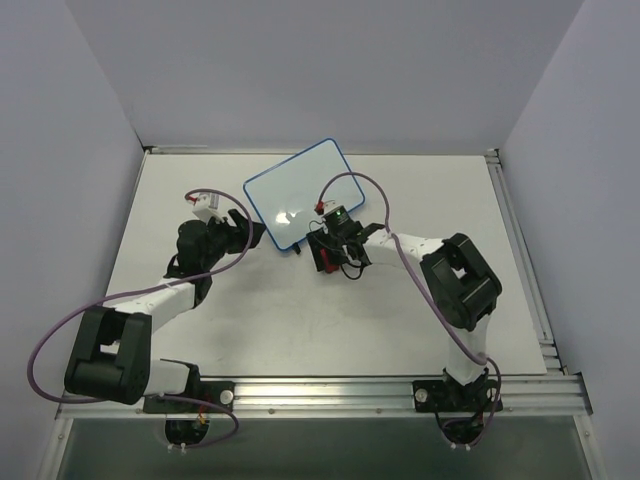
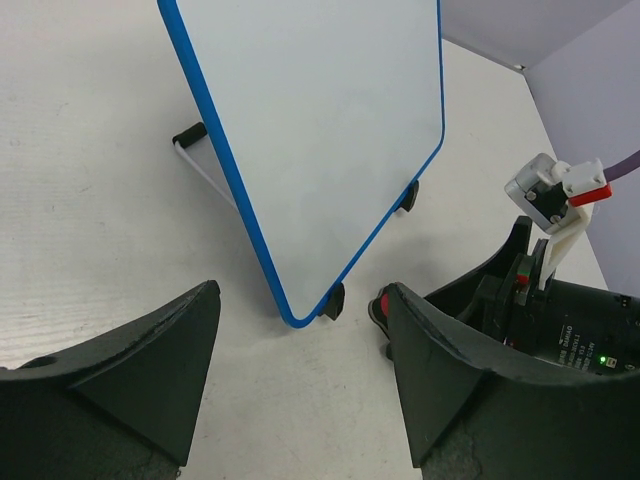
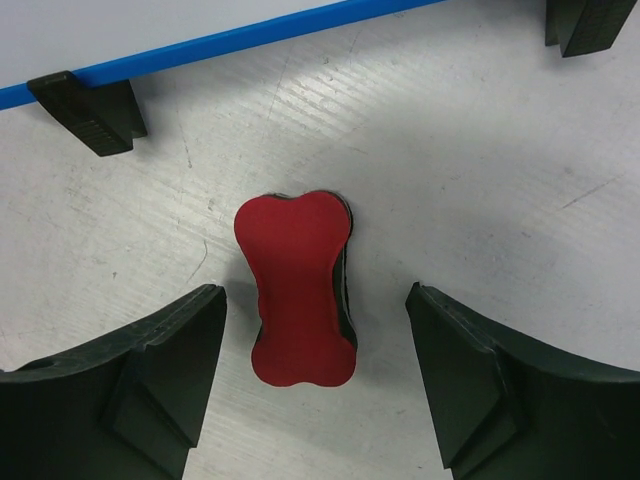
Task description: Erase the whiteboard
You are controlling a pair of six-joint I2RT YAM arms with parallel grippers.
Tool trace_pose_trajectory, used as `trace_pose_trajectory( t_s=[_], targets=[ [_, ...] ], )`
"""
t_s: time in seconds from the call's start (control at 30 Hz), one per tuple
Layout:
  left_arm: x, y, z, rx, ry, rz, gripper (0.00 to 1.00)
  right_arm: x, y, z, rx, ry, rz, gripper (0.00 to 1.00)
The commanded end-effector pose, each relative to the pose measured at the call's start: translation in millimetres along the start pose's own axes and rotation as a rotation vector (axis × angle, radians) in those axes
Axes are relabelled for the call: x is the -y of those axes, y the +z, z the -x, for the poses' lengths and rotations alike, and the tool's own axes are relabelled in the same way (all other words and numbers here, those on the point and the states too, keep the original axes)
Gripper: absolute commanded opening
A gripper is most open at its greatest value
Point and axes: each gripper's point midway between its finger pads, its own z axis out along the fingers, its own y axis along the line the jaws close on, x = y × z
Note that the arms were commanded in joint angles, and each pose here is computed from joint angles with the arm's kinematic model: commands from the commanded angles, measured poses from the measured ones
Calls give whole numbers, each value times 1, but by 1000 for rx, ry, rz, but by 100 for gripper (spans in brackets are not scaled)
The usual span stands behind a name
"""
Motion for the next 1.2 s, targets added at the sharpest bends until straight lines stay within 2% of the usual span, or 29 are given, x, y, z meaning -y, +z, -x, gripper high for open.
trace_pose_trajectory(
  t_s=[0.0, 0.17, 0.2, 0.23, 0.3, 0.33, 0.4, 0.43, 0.53, 0.67, 0.8, 0.83, 0.9, 0.93, 1.03, 1.07, 1.1, 1.13, 1.17],
  targets=[
    [10, -1, 12, 41, 40, -41, 75, -7, -20, 18, 80, -7, 31, 75],
    [10, -5, 11, 48, 31, -39, 76, -6, -28, 20, 116, 27, 27, 80],
    [11, -5, 11, 49, 15, -45, 76, -8, -36, 27, 157, 40, 38, 81],
    [12, -5, 10, 44, 2, -55, 76, -3, -38, 17, 155, 51, 24, 83],
    [16, -7, 9, 47, -51, -87, 76, -1, -60, 32, 272, 104, 33, 88],
    [21, -8, 8, 42, -65, -118, 76, 6, -60, 10, 259, 113, 26, 90],
    [32, -9, 12, 50, -110, -166, 76, 3, -83, 22, 359, 154, 65, 90],
    [36, -10, 12, 45, -127, -189, 76, 9, -81, 3, 341, 167, 54, 92],
    [45, -17, 12, 51, -201, -235, 76, 6, -102, 6, 430, 234, 114, 93],
    [56, -29, 10, 74, -302, -310, 77, 33, -120, -18, 515, 356, 49, 99],
    [57, -41, -4, 84, -351, -369, 78, 61, -121, -35, 536, 453, -57, 100],
    [61, -46, -2, 112, -344, -404, 78, 64, -120, -39, 526, 479, -65, 100],
    [52, -50, -18, 89, -391, -390, 80, 70, -116, -51, 509, 522, -82, 100],
    [58, -55, -12, 124, -383, -433, 80, 70, -114, -55, 506, 542, -77, 100],
    [53, -54, -33, 57, -450, -431, 81, 67, -114, -66, 515, 587, -21, 100],
    [54, -55, -37, 44, -446, -431, 82, 60, -125, -53, 580, 592, 47, 100],
    [57, -58, -39, 44, -430, -442, 82, 52, -123, -70, 563, 585, 109, 100],
    [62, -63, -38, 55, -407, -454, 82, 50, -129, -70, 596, 592, 149, 100],
    [85, -76, -31, 90, -331, -531, 82, 41, -156, -46, 730, 604, 253, 100]
  ],
)
